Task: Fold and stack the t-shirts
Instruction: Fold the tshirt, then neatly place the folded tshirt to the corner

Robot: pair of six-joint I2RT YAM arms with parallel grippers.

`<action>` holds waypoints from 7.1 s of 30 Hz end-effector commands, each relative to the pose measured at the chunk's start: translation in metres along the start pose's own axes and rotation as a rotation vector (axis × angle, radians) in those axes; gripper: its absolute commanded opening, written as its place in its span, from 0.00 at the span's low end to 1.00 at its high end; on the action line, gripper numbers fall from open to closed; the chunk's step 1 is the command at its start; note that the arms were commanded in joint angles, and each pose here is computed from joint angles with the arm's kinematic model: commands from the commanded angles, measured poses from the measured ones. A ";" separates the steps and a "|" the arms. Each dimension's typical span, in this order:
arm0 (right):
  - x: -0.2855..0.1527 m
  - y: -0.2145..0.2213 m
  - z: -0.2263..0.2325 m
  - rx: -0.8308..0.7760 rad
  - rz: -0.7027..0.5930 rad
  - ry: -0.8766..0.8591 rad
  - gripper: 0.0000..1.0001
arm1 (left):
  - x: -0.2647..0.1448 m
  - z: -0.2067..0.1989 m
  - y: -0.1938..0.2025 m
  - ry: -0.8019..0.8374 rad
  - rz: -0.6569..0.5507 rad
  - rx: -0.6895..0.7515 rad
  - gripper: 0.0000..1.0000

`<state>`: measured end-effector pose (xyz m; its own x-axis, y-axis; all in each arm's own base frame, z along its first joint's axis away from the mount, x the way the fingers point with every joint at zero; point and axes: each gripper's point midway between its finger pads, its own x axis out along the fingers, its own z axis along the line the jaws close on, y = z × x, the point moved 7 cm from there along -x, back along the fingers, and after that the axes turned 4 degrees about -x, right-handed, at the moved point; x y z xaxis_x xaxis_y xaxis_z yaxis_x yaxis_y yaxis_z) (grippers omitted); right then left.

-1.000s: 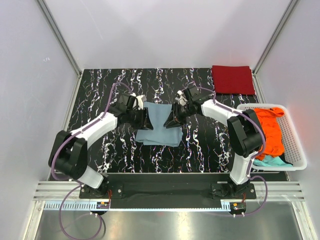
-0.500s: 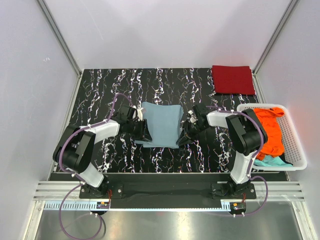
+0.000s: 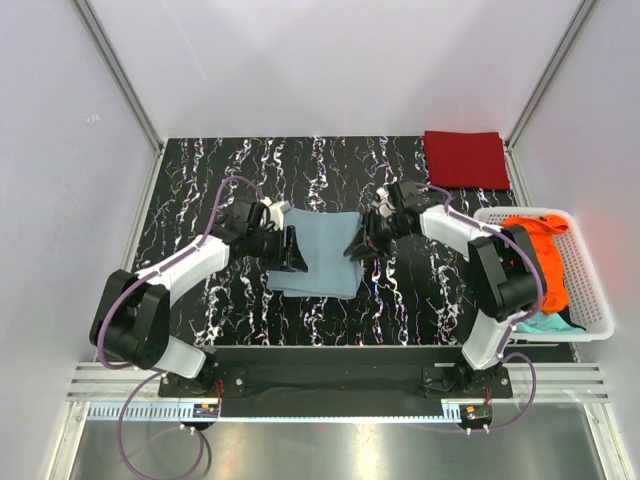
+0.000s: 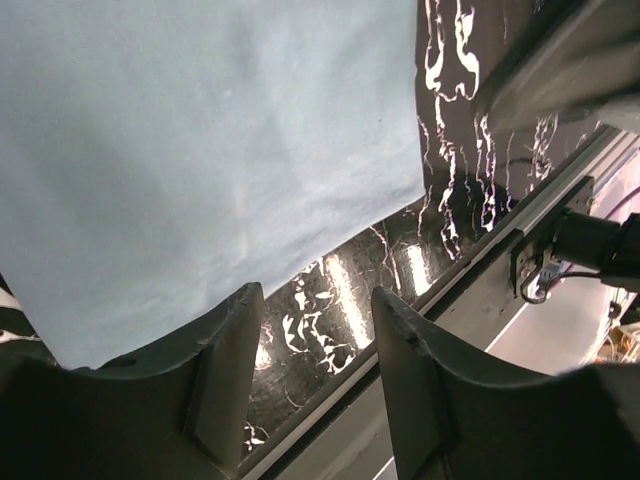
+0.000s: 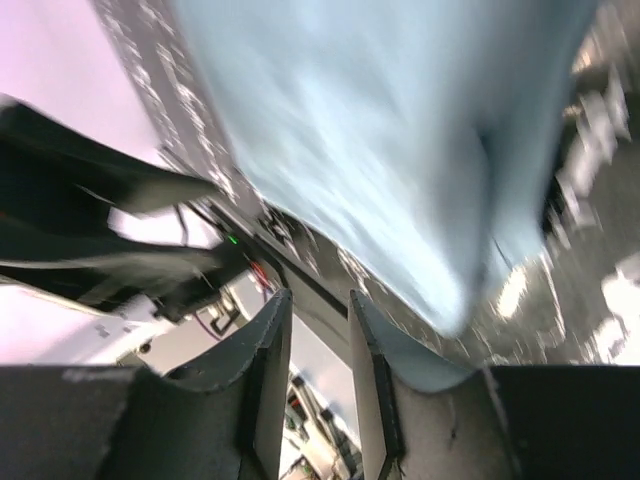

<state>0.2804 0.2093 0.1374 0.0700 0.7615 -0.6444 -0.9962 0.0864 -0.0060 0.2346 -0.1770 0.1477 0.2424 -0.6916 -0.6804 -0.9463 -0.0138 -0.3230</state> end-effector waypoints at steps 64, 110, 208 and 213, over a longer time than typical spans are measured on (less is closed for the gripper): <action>-0.012 0.124 -0.039 0.108 -0.042 0.136 0.49 | 0.010 0.099 0.078 -0.129 0.007 -0.522 0.20; -0.001 -0.093 -0.042 -0.028 -0.215 0.288 0.52 | -0.039 -0.053 -0.023 0.122 -0.128 -0.065 0.63; -0.075 0.019 -0.029 0.021 -0.174 0.139 0.69 | 0.121 -0.048 0.102 0.011 -0.686 -1.181 0.59; -0.078 0.015 -0.025 0.004 -0.174 0.138 0.70 | 0.121 -0.039 0.101 -0.024 -0.721 -1.198 0.54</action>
<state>0.2496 0.1359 0.1548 0.2065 0.6312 -0.7476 -0.9704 0.2297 -0.0741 0.1495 -0.3033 0.0699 0.7216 -0.3738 -0.5827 -0.4291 -0.9020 0.0473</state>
